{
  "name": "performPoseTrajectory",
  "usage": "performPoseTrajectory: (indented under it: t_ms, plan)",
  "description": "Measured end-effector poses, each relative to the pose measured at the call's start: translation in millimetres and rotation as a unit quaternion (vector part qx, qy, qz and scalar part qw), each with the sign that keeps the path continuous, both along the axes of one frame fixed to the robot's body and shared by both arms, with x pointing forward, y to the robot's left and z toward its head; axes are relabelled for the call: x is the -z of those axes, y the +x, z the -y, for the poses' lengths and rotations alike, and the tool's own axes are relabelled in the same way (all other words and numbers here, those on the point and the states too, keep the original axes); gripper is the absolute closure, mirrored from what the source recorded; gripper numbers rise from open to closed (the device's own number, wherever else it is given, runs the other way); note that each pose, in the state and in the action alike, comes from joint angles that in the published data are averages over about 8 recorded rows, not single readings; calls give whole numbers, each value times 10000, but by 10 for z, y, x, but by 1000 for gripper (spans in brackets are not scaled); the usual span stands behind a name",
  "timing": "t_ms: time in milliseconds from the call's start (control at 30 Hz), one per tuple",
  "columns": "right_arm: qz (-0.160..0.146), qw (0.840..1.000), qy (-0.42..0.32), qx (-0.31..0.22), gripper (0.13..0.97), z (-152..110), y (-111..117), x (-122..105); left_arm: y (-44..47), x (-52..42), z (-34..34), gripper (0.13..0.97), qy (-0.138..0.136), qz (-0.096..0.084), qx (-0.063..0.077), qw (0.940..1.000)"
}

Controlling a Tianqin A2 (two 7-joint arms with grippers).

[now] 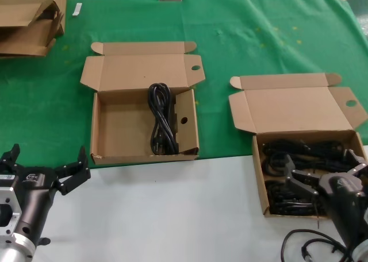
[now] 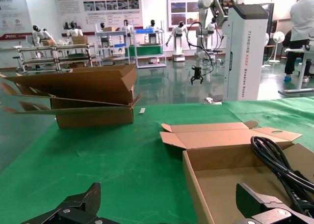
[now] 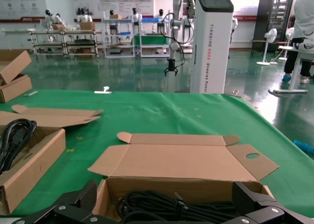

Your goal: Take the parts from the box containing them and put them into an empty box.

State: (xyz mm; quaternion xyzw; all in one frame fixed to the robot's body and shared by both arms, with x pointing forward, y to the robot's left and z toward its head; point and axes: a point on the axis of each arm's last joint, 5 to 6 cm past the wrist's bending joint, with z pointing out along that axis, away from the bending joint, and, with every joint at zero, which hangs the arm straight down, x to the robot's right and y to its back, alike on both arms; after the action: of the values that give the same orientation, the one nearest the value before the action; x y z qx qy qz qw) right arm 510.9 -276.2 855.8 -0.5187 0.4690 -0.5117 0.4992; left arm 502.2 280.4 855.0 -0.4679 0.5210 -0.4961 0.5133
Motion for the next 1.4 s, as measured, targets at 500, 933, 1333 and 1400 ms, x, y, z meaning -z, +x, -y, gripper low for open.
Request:
performPoseTrajectory:
  t_ms: [500, 933, 1333, 1400]
  plan:
    - [0, 10000, 0, 0, 130, 0, 0, 0, 0, 0, 0, 132, 0, 0, 0, 10000]
    - [0, 10000, 0, 0, 130, 0, 0, 0, 0, 0, 0, 132, 0, 0, 0, 10000]
    - [0, 10000, 0, 0, 130, 0, 0, 0, 0, 0, 0, 132, 0, 0, 0, 10000]
    - [0, 10000, 0, 0, 130, 0, 0, 0, 0, 0, 0, 132, 0, 0, 0, 10000]
